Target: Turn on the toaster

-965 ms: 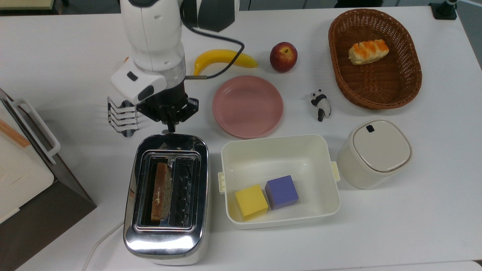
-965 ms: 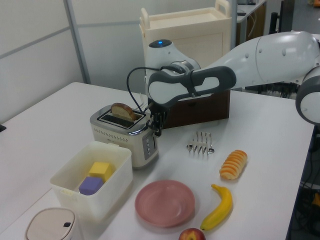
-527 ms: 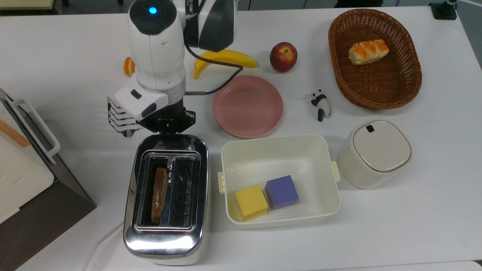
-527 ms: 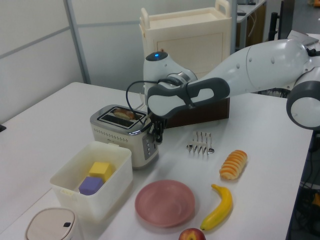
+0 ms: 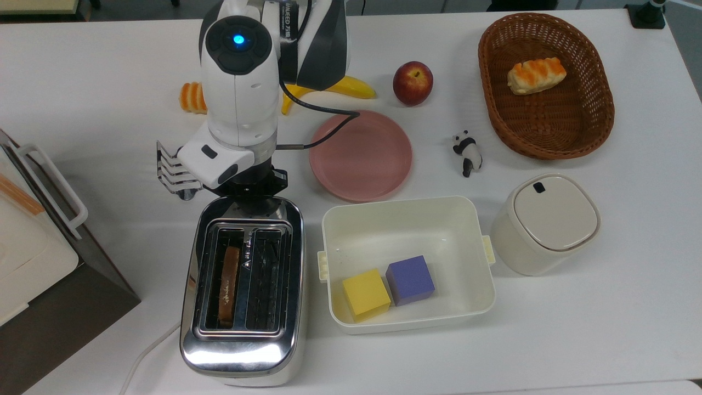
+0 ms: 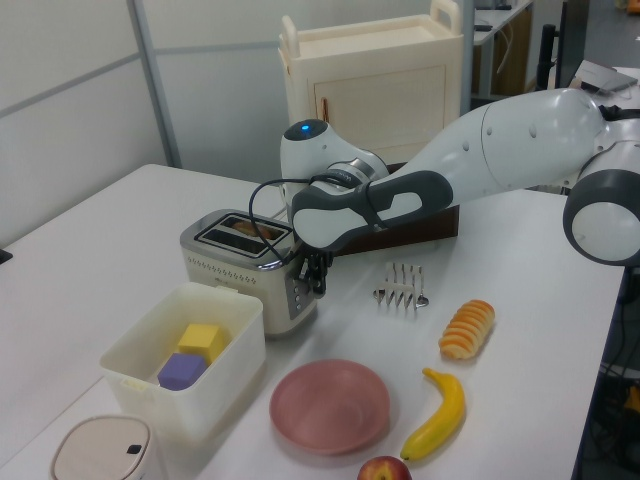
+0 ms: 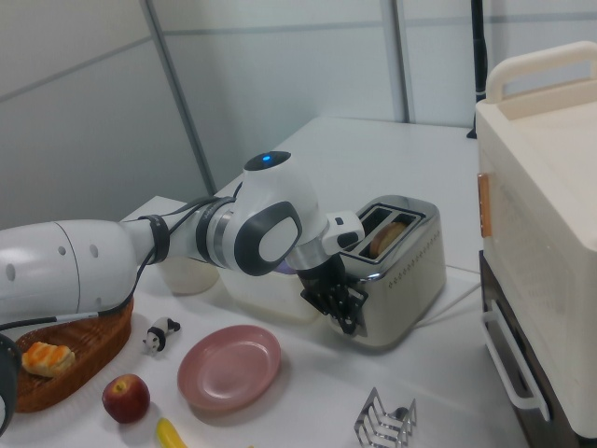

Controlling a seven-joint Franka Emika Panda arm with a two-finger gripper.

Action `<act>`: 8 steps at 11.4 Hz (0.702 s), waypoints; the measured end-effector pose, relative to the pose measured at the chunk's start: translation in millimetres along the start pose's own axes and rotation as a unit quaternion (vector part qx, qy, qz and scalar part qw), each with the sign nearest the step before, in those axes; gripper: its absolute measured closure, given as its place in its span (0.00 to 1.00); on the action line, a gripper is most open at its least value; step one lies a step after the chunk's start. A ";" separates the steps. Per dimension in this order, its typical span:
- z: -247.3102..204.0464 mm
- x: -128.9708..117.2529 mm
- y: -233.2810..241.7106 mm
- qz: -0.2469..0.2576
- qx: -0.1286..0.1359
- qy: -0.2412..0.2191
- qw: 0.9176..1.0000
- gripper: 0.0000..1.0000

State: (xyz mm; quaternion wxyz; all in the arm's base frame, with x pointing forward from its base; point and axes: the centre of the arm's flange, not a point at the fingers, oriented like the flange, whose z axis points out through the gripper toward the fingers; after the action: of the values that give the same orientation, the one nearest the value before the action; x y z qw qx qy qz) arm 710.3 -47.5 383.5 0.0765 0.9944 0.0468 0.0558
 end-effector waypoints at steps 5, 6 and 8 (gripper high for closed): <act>-51.7 -9.1 16.9 0.007 0.003 -0.013 1.000 0.99; -66.3 -14.9 16.9 0.003 0.010 -0.023 1.000 0.99; -98.2 -28.2 15.2 -0.005 0.034 -0.040 0.999 0.99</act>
State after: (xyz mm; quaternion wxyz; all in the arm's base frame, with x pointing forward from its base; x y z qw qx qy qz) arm 672.1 -50.9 479.4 0.0448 0.9976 0.0507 0.0144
